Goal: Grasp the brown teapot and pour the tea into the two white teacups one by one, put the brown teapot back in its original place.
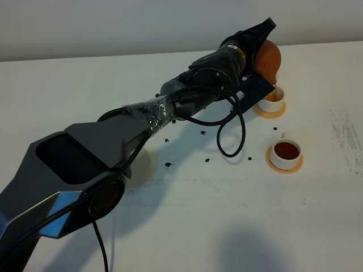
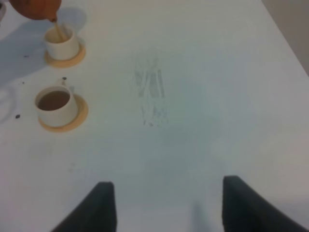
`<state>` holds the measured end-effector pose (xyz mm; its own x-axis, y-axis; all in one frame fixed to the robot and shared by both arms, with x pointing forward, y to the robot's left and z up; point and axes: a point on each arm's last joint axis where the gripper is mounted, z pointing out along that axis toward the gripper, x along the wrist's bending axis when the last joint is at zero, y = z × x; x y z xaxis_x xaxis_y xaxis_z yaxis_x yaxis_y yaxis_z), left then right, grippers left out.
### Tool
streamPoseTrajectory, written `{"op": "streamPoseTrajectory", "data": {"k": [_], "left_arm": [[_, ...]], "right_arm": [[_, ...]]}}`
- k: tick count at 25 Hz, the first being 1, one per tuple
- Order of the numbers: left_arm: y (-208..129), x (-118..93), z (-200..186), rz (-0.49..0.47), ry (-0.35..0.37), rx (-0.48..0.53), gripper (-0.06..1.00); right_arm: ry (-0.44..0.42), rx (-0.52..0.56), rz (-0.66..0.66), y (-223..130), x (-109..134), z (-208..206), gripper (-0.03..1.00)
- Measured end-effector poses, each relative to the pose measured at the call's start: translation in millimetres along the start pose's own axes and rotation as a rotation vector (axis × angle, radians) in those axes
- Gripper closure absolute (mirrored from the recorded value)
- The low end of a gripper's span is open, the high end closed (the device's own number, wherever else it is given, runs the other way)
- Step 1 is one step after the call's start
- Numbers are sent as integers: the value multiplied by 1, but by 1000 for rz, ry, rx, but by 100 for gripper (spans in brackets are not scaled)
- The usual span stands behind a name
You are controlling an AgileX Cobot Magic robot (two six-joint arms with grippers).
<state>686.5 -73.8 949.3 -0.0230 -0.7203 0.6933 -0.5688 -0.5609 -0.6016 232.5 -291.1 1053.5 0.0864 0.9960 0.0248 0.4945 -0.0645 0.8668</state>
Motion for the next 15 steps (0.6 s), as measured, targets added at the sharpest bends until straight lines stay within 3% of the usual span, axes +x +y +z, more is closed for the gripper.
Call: {"op": "streamPoseTrajectory", "data": {"k": [15], "left_arm": [[-1,1,0,51,11,12,85]], "right_arm": [[0,0,0,0,0,0,49]]}}
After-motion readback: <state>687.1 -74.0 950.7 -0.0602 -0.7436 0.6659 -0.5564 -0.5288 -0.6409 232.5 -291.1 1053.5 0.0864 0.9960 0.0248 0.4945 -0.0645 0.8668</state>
